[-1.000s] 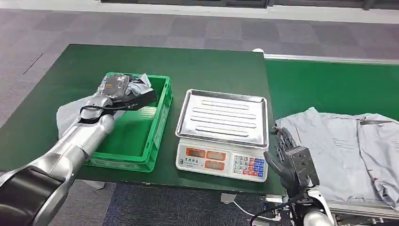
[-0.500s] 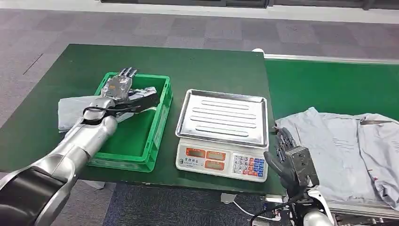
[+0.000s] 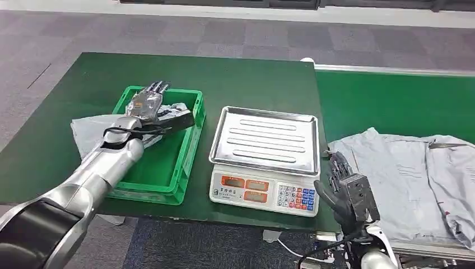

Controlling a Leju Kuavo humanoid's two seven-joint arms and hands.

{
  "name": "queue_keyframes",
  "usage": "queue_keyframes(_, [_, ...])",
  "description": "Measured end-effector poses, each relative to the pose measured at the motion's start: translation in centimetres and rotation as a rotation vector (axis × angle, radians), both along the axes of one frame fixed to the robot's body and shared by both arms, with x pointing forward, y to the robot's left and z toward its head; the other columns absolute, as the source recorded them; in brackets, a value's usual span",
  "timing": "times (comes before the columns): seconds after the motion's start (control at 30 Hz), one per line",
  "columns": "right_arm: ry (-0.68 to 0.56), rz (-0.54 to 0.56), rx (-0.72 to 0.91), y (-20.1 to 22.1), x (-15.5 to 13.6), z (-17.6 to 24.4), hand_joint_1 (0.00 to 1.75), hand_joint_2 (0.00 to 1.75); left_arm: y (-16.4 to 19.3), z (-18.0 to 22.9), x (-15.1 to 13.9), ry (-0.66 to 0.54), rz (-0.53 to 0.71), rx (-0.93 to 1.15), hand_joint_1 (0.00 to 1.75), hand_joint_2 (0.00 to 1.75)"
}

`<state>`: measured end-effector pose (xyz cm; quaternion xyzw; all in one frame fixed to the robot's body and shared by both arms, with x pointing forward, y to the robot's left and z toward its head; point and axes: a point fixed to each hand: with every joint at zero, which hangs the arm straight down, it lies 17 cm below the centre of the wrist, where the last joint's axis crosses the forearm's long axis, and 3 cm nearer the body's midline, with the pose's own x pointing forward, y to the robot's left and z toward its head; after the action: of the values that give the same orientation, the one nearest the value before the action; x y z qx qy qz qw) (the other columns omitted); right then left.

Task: Moved the parcel from conveyor to table for the left to box.

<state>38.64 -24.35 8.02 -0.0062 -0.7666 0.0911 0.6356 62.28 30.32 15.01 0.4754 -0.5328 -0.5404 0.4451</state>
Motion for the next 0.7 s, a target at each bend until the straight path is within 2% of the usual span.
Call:
queue_keyframes(0.37, [0.004, -0.001, 0.000, 0.0, -0.1, -0.2, 0.00, 1.75, -0.8, 0.5, 0.2, -0.011, -0.022, 0.024, 0.00, 1.75])
queue_keyframes(0.7, [0.000, -0.015, 0.015, -0.3, -0.2, -0.1, 0.00, 1.75, -3.3, 5.6, 1.6, -0.110, -0.103, 0.030, 0.00, 1.75])
